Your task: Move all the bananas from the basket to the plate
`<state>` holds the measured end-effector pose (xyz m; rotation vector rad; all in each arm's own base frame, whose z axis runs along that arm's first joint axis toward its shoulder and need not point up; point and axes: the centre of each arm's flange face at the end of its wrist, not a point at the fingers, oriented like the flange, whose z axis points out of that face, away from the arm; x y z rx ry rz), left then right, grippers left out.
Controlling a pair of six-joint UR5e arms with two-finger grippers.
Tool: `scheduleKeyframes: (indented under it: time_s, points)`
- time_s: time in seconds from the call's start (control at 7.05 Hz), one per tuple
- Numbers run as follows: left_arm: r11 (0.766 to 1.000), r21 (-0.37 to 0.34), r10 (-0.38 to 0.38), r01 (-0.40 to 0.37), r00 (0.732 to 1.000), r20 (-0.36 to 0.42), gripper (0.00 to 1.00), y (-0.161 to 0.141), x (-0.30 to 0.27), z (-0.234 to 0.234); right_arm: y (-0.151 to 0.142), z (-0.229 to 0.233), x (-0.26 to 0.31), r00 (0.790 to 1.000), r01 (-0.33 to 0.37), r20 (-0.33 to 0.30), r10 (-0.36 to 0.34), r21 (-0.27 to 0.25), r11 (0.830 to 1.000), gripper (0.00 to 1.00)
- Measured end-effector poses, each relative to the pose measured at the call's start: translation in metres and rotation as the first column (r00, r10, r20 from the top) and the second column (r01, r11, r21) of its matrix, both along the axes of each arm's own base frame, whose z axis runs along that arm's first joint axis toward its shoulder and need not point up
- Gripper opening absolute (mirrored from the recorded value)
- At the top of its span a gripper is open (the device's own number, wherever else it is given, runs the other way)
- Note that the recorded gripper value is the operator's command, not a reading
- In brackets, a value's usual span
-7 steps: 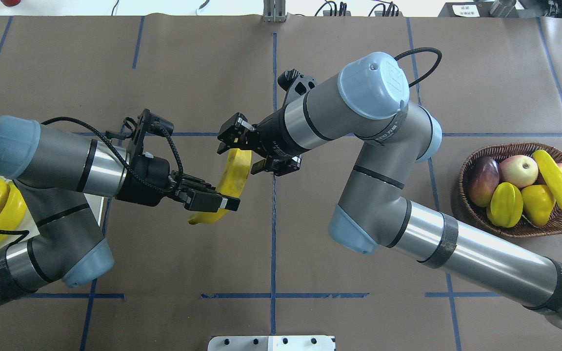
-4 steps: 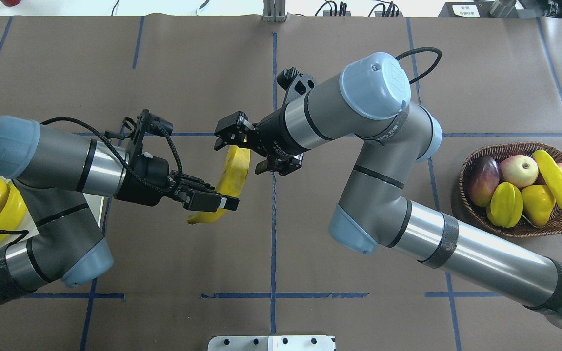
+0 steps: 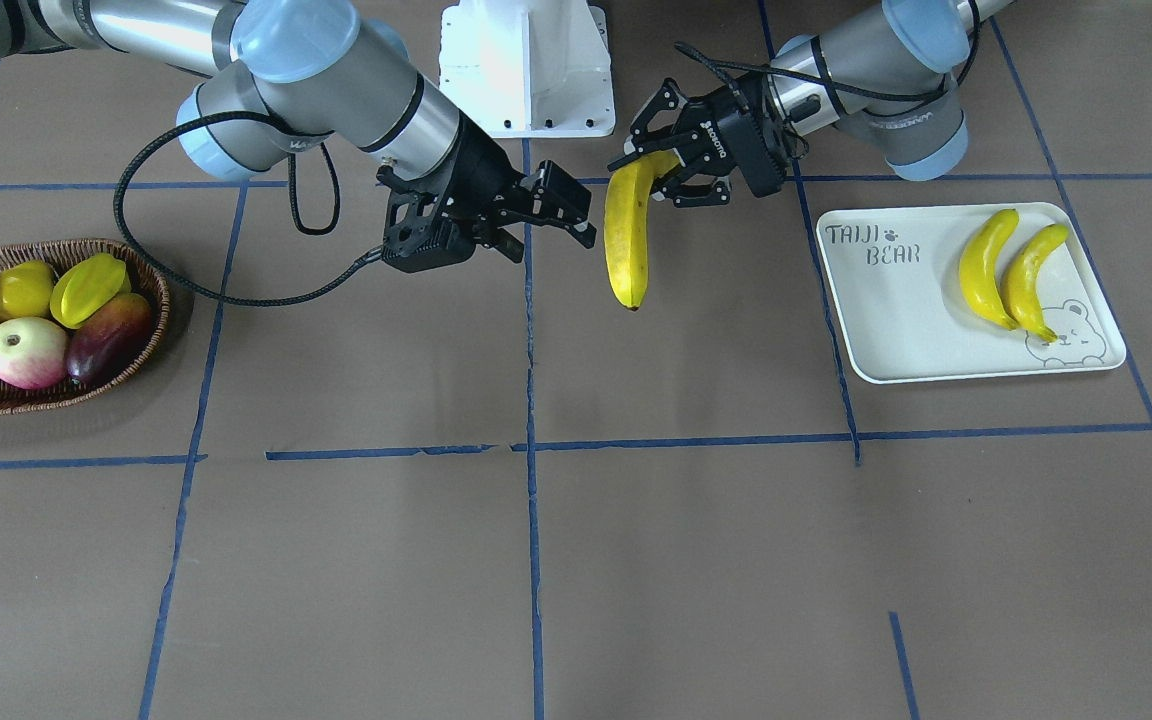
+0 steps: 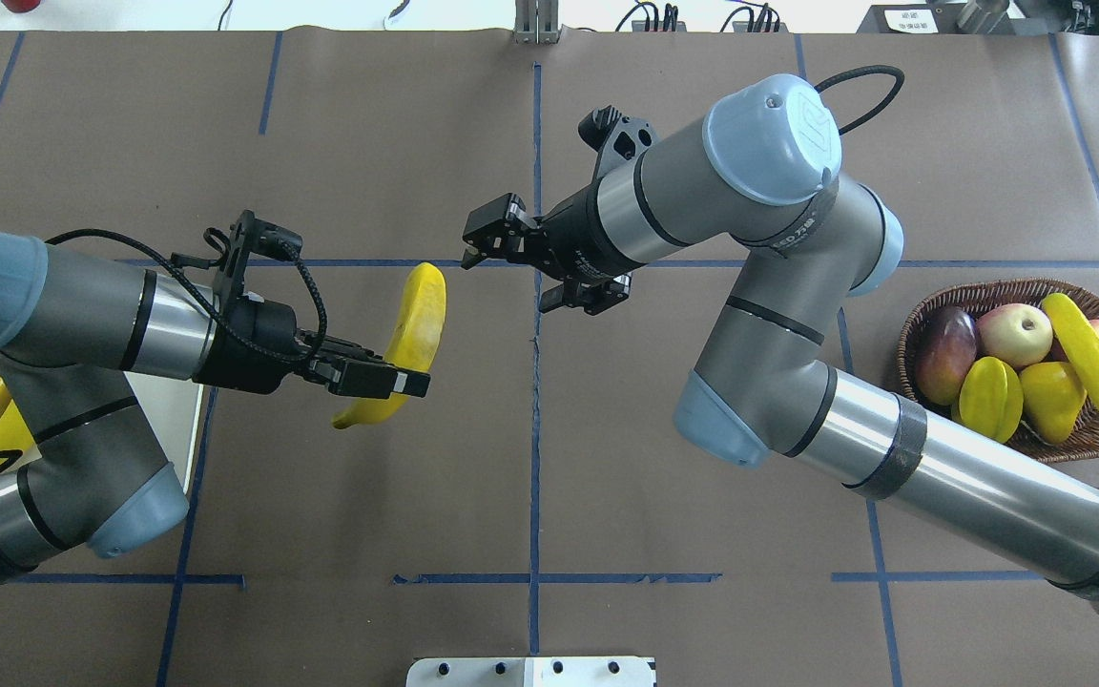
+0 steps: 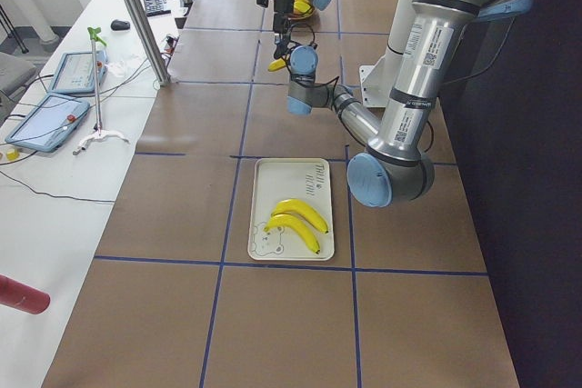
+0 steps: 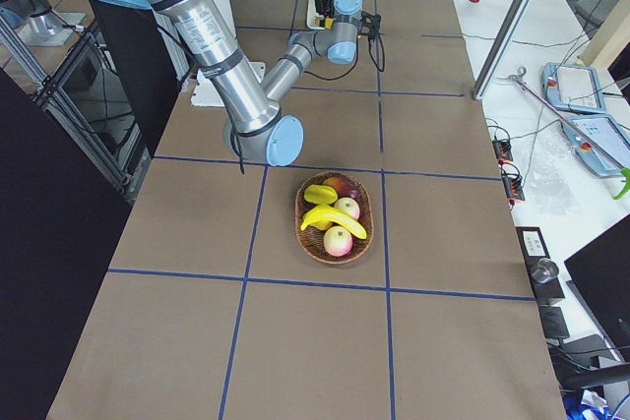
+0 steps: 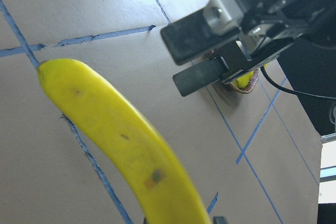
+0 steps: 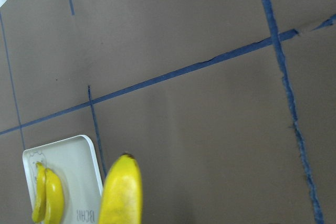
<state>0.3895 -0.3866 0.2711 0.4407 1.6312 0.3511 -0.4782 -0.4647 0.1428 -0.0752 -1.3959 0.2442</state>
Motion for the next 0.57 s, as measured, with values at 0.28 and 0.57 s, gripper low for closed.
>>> scheduleKeyframes:
  time_s: [0.28,0.57]
  points:
    - [0.997,-0.049,-0.049,0.052,0.997,0.065,0.10,-0.013,-0.028,0.040,-0.010,0.017,-0.002,0.993,0.010,-0.117,-0.007,0.026,1.000,1.00]
    - [0.990,-0.088,-0.096,0.107,0.987,0.125,0.09,-0.025,-0.057,0.078,-0.023,0.034,0.001,0.974,0.021,-0.224,-0.011,0.043,0.999,1.00]
